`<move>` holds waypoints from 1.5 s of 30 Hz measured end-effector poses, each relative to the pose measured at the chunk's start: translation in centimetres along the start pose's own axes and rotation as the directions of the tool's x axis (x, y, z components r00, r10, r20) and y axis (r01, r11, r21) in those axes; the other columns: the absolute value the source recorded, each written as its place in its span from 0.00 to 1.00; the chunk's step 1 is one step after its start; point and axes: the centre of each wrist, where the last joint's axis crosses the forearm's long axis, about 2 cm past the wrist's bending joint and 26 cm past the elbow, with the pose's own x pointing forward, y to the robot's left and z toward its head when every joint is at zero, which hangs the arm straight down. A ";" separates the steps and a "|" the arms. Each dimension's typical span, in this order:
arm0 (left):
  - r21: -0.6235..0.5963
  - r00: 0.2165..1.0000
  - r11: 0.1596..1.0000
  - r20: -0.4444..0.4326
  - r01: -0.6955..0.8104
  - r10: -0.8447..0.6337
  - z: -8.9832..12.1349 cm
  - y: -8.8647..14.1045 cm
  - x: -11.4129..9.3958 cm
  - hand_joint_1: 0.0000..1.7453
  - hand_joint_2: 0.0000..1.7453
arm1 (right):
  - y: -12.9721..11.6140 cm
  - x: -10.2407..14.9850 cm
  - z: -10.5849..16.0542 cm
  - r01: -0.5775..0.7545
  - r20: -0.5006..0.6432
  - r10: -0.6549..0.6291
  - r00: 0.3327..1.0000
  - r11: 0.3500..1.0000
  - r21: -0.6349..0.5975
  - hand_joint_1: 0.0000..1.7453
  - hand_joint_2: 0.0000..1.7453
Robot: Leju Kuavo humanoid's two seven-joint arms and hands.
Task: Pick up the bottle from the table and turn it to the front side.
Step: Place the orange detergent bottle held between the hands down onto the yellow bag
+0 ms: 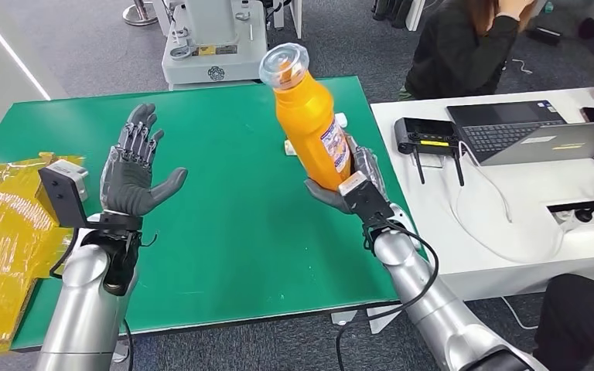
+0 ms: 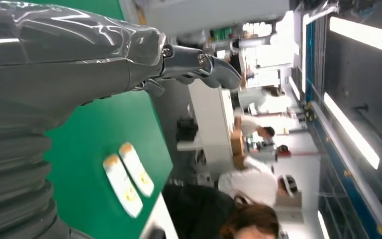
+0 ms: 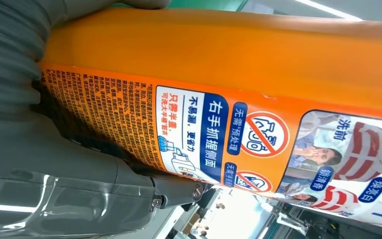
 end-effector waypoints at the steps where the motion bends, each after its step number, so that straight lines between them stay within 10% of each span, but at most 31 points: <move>1: -0.014 0.999 0.999 -0.010 -0.035 0.034 -0.1 0.0 0.0 0.00 1.00 | -0.1 0.0 -0.3 -0.002 0.000 0.002 1.000 1.000 0.000 1.00 1.00; 14: -0.151 0.945 0.938 -0.144 -0.313 0.292 -0.6 0.3 -1.2 0.00 1.00 | 1.3 -1.4 -0.8 -0.037 -0.060 0.041 0.997 0.997 0.068 1.00 1.00; 45: -0.058 0.991 0.992 -0.074 -0.114 0.110 -5.7 -1.9 -1.9 0.00 1.00 | 11.3 3.5 -3.0 0.090 -0.085 -0.071 0.994 0.967 0.240 1.00 1.00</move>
